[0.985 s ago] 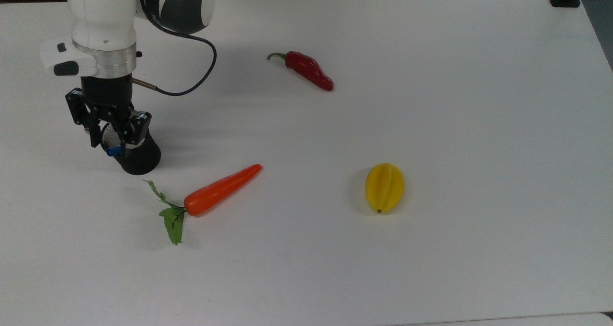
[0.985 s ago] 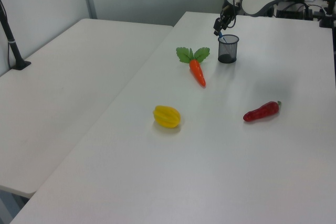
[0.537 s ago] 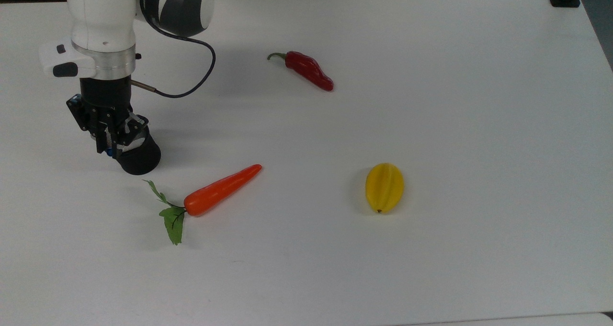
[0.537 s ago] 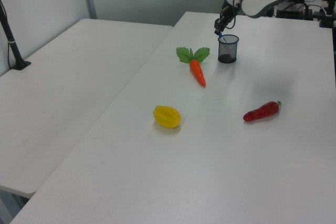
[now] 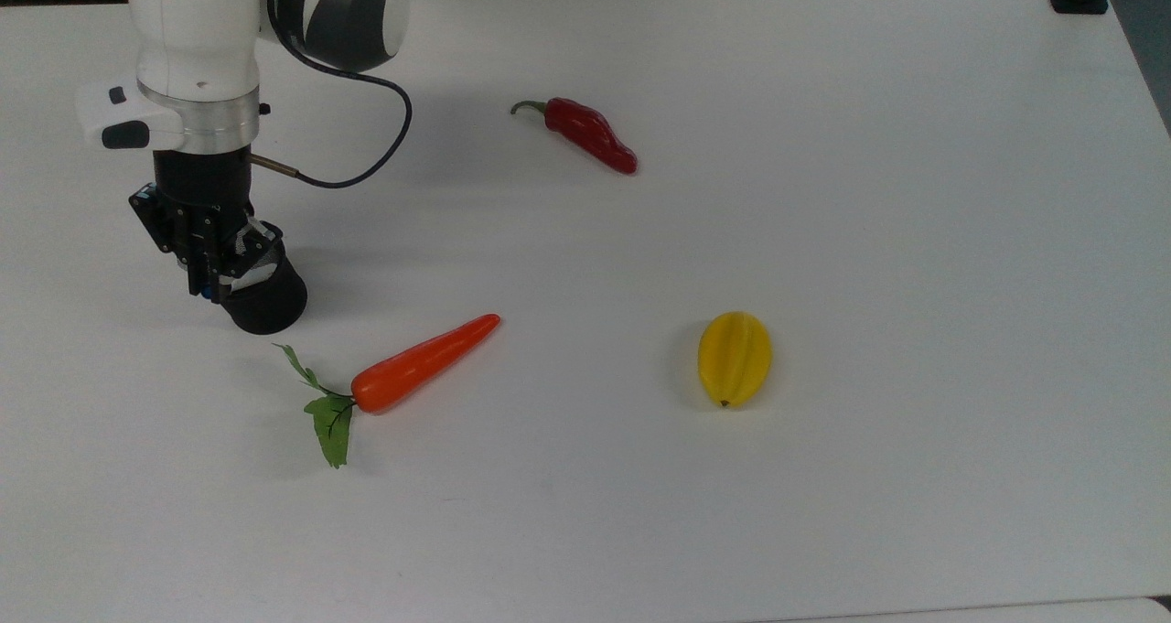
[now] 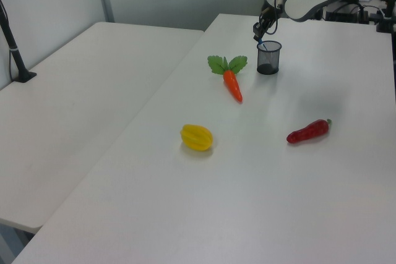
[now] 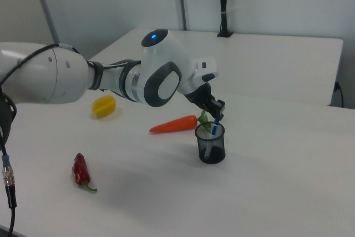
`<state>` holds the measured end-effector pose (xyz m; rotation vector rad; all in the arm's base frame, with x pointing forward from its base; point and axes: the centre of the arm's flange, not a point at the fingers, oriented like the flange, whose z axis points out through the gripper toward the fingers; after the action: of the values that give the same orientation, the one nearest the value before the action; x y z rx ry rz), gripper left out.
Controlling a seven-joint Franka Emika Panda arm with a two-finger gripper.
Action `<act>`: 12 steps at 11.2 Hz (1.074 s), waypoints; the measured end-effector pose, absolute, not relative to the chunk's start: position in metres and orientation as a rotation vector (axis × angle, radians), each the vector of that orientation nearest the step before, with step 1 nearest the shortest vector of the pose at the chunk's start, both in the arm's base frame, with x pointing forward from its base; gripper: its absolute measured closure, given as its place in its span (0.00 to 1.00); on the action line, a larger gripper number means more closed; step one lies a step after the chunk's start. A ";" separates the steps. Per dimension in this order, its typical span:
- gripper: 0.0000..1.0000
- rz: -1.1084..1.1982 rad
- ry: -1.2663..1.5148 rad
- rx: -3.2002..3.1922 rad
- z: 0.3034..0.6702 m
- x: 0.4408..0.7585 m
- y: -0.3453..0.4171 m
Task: Take marker pen
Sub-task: 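Lower the gripper into the cup and close on the blue-capped marker, then lift the marker straight up out of the pen cup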
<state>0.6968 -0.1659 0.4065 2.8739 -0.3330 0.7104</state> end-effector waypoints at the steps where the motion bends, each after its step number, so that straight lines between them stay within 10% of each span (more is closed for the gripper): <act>1: 0.81 0.715 -0.333 2.872 0.408 0.697 -0.166; 12: 0.81 0.954 -0.346 2.800 0.534 0.678 -0.162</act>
<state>0.6778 -0.1624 0.5342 2.8000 -0.3463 0.9540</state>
